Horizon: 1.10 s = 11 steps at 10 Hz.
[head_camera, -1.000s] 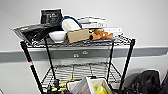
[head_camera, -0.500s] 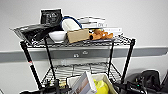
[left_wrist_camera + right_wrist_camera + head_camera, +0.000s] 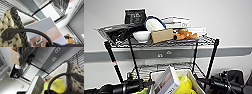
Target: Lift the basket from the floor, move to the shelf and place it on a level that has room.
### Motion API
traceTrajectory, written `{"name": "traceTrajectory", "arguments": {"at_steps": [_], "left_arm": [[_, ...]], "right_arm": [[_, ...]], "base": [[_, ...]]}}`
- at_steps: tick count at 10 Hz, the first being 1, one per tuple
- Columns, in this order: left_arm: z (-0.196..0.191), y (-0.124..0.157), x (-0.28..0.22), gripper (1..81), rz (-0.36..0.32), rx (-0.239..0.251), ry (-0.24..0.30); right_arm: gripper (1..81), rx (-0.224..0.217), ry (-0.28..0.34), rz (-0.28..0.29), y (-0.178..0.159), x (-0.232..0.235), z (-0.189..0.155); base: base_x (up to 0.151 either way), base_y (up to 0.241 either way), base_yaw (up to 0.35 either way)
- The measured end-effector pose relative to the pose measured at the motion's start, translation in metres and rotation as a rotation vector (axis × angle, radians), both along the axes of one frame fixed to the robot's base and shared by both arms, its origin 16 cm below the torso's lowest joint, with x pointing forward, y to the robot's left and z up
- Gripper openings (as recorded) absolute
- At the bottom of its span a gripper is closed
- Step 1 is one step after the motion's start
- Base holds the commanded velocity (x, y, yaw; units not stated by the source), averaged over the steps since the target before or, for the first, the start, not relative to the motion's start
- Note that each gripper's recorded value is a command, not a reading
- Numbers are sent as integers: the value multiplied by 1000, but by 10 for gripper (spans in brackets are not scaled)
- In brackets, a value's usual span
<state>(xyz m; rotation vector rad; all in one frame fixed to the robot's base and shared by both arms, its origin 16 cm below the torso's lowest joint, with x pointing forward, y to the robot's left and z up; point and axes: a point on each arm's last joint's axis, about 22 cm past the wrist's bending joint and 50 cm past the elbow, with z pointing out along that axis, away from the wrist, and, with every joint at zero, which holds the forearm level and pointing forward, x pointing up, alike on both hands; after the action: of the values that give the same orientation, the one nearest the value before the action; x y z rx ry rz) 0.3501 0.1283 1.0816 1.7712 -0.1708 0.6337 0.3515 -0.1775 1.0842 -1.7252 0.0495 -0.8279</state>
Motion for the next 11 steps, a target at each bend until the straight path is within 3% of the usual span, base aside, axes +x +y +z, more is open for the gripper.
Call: {"name": "traceTrajectory", "arguments": {"at_steps": [2, 7, 11], "left_arm": [[14, 3, 15, 10, 21, -6, -10], [27, 4, 70, 10, 67, 44, -27], [28, 9, 107, 10, 116, 58, -34]], "right_arm": [[10, 2, -10, 3, 1, 10, 12], [10, -18, -11, 0, 9, 52, 12], [10, -30, -21, -18, 13, 87, 16]], "base": [[0, 0, 0], [0, 0, 0], [0, 0, 0]]}}
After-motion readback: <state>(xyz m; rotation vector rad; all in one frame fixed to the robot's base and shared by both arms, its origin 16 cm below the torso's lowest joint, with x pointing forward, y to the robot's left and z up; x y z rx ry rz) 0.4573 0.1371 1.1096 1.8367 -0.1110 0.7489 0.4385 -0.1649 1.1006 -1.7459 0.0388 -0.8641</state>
